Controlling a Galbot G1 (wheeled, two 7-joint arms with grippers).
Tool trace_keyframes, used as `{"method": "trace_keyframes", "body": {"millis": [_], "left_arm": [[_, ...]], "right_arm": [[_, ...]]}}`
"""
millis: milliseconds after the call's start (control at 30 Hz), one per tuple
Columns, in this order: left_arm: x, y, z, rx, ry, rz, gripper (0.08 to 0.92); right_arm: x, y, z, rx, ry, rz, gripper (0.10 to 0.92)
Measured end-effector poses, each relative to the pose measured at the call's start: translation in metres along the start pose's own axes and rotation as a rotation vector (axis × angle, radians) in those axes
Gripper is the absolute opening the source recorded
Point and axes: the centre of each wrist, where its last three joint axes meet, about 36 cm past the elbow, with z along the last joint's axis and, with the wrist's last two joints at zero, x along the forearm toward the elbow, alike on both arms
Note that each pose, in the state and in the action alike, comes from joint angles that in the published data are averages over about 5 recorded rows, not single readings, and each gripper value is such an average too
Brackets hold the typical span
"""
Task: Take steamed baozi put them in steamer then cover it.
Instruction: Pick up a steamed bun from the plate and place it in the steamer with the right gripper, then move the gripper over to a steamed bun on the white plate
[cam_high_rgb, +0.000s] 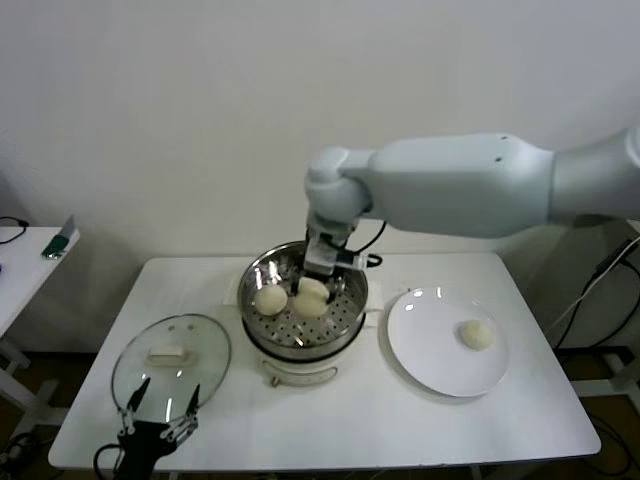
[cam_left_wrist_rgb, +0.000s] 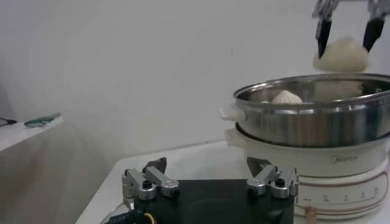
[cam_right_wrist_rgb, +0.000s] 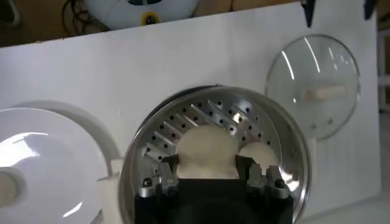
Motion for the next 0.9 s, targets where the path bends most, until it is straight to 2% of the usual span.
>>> {"method": "trace_keyframes", "body": {"millis": [533,633,800,900], "left_arm": [[0.002,0.000,0.001,-0.004,-0.002,-0.003,0.823],[0.003,0.000,0.001,-0.005,-0.003,-0.004,0.823],[0.005,0.000,-0.001,-0.007,-0.007,-0.003,0.823],[0.005,0.000,-0.002,-0.009,-0.011,-0.003,0.823]], "right_arm": [[-0.078,-0.015,-0.009,0.104,-0.001,-0.035,0.643],[-0.083,-0.016,-0.009,0.108,0.003,-0.026,0.671],[-0.079,-0.015,-0.007,0.110,0.008,-0.009,0.798],[-0.066,-0.012,0.000,0.096,0.015,-0.003,0.819]]}}
